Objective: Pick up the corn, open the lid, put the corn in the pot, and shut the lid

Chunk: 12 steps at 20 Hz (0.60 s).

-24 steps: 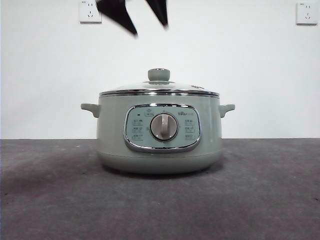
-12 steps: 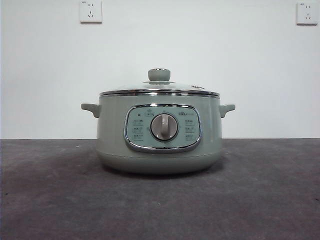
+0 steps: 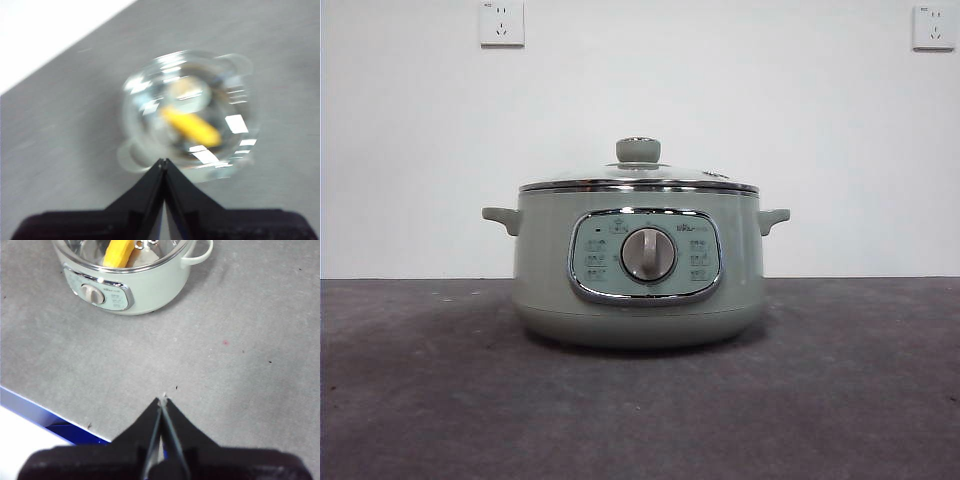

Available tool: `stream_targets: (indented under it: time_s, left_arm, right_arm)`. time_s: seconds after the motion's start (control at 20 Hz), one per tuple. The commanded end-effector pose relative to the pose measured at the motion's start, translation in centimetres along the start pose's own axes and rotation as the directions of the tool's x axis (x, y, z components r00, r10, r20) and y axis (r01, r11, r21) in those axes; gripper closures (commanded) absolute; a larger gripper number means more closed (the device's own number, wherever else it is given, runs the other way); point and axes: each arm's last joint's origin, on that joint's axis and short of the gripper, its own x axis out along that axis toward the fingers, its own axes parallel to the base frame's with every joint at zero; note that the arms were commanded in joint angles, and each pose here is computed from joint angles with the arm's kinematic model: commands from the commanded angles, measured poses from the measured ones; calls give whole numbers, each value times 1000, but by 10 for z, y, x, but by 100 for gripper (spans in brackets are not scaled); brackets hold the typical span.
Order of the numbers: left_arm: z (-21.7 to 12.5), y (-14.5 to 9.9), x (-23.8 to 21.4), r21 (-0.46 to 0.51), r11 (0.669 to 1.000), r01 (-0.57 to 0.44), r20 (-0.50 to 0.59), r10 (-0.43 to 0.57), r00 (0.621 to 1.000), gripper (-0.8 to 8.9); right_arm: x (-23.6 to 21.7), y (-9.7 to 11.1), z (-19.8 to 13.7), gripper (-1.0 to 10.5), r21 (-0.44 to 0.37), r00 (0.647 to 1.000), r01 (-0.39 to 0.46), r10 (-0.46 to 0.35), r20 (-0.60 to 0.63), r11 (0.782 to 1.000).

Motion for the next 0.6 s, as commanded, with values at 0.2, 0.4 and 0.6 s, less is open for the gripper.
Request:
stream_targets:
  time_s: [0.2,0.4,0.6]
  left_arm:
    - [-37,39,-3,-152,977,-149,-102,134,986,816]
    - [-89,41,7,-195,961,-197,-222,152,963,816]
    - [-150,30,24,-231,934,-271,-32,272,962,816]
  right_arm:
    - [2,0,-1,958,-8,1000,4,-4,-8,1000]
    - [2,0,-1,958,-8,1000,4,-4,-8,1000]
    - [2,0,-1,958,-8,1000,3,-4,-8,1000]
